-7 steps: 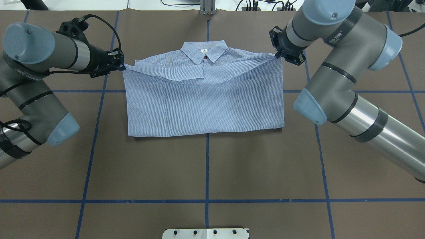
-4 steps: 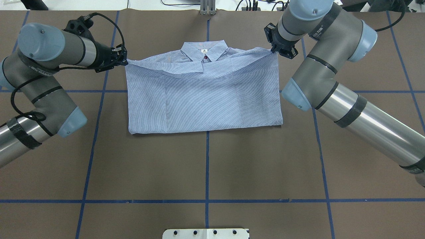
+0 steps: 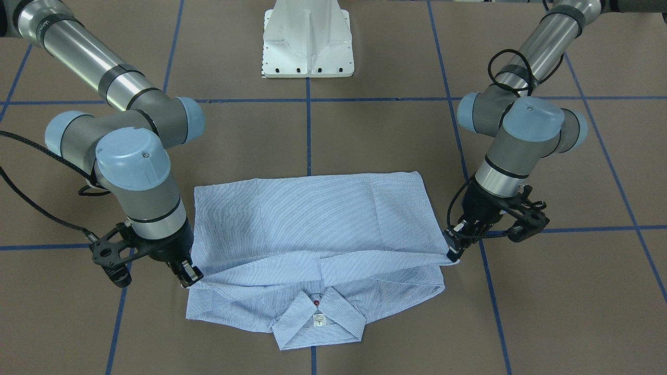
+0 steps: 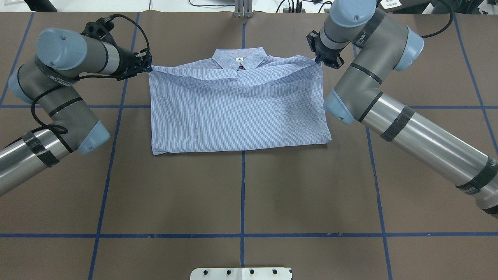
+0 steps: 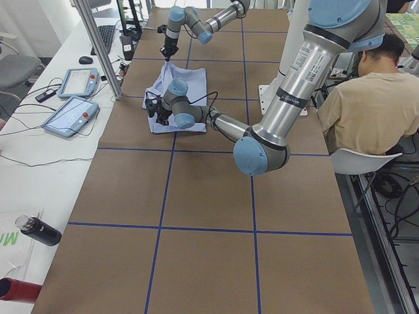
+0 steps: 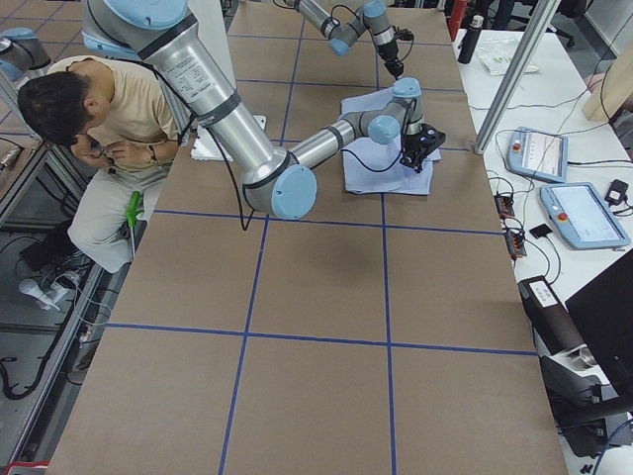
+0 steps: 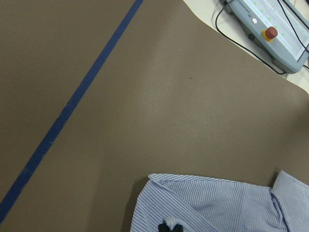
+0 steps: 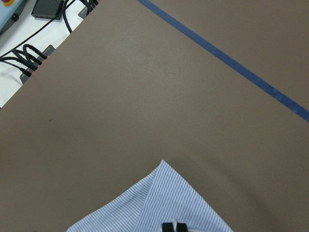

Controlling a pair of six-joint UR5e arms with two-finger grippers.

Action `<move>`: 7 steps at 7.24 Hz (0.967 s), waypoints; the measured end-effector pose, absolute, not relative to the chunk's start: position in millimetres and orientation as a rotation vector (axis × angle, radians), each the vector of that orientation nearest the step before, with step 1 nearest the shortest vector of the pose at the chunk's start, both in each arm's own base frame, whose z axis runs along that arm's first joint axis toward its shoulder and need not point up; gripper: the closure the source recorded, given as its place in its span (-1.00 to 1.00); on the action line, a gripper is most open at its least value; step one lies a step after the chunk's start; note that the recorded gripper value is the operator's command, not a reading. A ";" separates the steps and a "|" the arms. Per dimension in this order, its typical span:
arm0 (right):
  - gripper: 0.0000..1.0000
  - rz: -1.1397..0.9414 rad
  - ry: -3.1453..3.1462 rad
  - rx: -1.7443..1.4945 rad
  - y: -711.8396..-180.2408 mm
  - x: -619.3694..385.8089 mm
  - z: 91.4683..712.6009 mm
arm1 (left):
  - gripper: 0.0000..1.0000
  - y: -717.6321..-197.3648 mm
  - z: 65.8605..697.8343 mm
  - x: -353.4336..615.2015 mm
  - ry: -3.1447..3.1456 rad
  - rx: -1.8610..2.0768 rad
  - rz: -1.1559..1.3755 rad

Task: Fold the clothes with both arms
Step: 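Release the hem and move the right gripper to the folded edge nearest it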

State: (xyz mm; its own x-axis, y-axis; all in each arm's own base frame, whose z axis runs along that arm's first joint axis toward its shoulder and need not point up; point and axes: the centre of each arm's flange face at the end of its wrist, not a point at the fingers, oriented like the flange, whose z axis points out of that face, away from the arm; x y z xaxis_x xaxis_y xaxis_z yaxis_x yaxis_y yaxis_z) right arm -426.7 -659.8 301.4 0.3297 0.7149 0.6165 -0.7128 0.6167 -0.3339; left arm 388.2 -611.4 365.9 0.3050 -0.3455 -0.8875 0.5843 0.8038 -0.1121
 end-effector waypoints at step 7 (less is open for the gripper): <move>-0.17 0.929 -0.819 0.009 -672.5 -439.4 312.8 | 0.35 -621.2 372.6 395.7 1.095 0.253 -0.629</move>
State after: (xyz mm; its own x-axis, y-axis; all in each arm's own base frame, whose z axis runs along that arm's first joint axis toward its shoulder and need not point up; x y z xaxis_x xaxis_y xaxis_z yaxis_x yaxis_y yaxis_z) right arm -439.4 -672.5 312.8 0.3261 0.7057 0.6290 -0.7122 0.6210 -0.3274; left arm 395.7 -621.2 372.6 0.3069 -0.3488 -0.8855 0.5898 0.8000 -0.1107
